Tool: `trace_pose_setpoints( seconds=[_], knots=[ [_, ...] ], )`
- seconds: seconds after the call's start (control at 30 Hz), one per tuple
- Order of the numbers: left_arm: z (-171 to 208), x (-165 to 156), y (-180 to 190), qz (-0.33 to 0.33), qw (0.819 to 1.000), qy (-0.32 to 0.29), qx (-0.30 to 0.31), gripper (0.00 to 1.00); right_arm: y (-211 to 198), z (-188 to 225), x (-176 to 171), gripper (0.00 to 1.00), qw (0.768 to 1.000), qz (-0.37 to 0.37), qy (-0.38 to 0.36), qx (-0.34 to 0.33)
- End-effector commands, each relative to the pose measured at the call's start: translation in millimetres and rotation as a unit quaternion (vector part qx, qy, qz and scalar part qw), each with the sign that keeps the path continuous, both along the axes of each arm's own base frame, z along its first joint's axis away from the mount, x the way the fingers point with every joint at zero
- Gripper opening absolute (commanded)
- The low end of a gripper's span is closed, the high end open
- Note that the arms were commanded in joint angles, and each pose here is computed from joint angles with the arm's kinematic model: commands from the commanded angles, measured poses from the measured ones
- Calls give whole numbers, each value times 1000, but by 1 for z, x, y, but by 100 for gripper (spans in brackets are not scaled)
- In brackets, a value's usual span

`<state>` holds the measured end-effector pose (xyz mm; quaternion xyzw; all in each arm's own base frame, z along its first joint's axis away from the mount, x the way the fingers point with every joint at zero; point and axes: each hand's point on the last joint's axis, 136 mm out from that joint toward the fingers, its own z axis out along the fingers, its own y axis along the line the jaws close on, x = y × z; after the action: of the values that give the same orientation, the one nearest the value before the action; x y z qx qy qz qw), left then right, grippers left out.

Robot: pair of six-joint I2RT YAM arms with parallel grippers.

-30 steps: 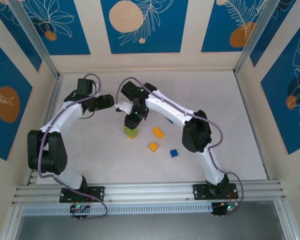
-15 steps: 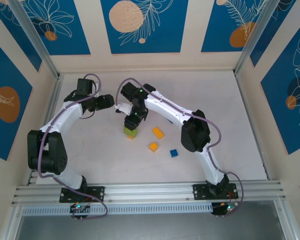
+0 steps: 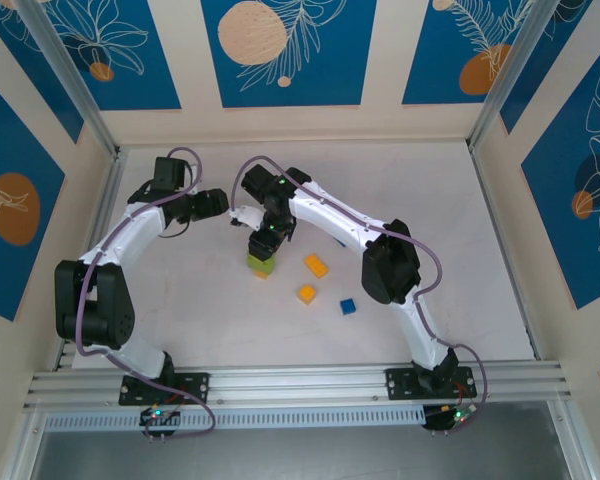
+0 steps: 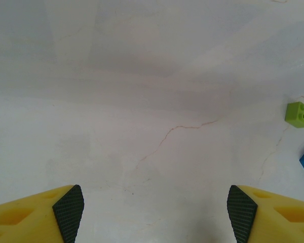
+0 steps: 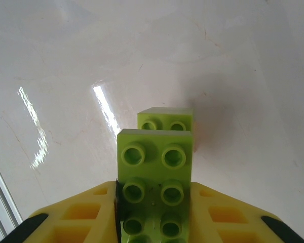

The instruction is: Assemble a carrot with lego

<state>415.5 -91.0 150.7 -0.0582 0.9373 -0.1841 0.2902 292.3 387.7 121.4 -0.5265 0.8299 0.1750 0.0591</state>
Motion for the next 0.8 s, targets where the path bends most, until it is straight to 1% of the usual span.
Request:
trace_pose_setpoints(
  seconds=[0.0, 0.37, 0.77],
  knots=[
    [4, 2, 3, 4, 1000, -4, -14, 77, 3, -10, 0, 32, 1000, 6, 11, -1],
    [3, 1, 3, 4, 1000, -4, -14, 77, 6, -8, 2, 32, 1000, 8, 8, 4],
    [3, 1, 4, 5, 1000, -4, -14, 77, 4, -22, -7, 32, 999, 20, 25, -12]
  ],
)
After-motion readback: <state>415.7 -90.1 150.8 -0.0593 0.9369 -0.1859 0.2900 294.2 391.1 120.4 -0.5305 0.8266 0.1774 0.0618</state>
